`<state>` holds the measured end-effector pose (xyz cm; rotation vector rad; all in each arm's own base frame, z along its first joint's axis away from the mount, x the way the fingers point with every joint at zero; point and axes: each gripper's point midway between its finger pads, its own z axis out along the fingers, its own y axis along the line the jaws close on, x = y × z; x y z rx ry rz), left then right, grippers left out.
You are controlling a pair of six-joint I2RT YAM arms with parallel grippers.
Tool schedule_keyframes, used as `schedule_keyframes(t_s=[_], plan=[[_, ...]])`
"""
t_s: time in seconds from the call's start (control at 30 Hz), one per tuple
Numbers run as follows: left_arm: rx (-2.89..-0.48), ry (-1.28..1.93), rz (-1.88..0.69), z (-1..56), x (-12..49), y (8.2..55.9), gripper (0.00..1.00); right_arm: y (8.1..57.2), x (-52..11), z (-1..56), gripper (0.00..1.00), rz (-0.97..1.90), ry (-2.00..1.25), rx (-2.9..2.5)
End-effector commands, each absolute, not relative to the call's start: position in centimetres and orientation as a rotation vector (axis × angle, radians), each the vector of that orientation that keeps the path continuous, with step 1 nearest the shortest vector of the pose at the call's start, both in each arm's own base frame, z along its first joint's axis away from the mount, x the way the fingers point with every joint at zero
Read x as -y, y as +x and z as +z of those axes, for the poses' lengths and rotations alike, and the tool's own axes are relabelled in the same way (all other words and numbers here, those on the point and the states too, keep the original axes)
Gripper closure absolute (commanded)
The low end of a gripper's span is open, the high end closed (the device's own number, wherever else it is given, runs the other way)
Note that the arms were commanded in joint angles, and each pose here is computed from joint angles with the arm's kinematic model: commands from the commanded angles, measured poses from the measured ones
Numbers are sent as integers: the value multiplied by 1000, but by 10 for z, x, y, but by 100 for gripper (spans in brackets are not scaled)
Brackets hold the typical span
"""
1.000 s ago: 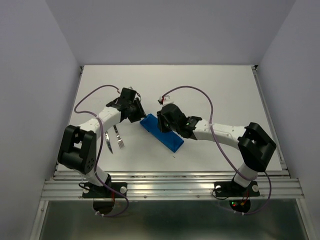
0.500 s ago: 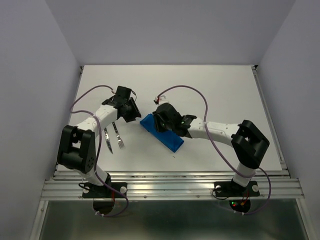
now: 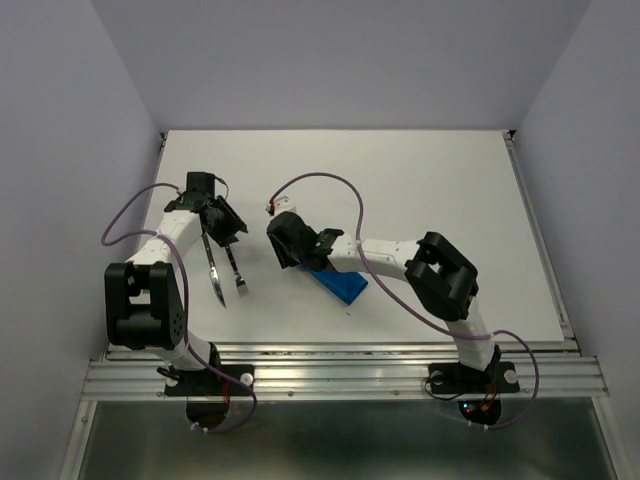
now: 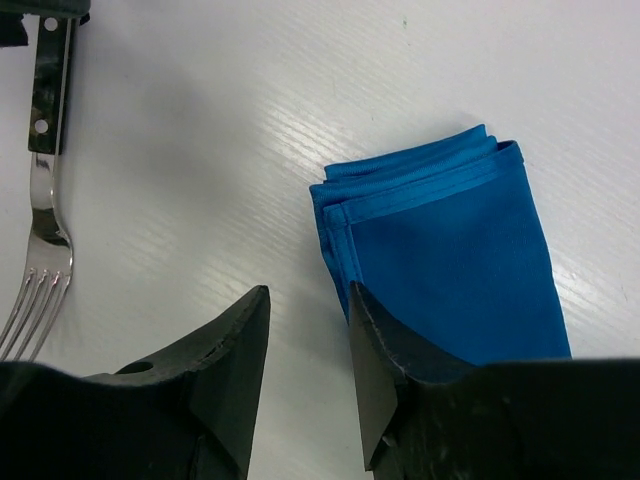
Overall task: Fold the napkin into a case and place the utensils inside
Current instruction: Pick up the top corner of the smaller rectangle folded napkin from the center of the board.
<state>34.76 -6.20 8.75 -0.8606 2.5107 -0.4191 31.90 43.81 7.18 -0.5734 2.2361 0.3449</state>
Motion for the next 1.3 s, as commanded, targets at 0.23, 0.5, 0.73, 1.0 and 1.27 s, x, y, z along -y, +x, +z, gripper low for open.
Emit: schedule_keyframes(t_s=[0.23, 0.5, 0.73, 1.0, 1.27], plan=[[-2523, -833, -504, 91, 69, 339, 53, 339, -447, 82, 57, 176, -562, -2159], [-2518, -821, -506, 94, 69, 340, 53, 341, -450, 71, 58, 60, -589, -2126], [-2524, -820, -511, 90, 70, 339, 54, 347, -446, 72, 68, 13, -567, -2110], [-2519, -818, -512, 91, 69, 339, 54, 347, -441, 74, 87, 4, -533, -2106], [-2531, -743, -566, 88, 81, 341, 46, 335, -448, 105, 99, 199, -485, -2063]])
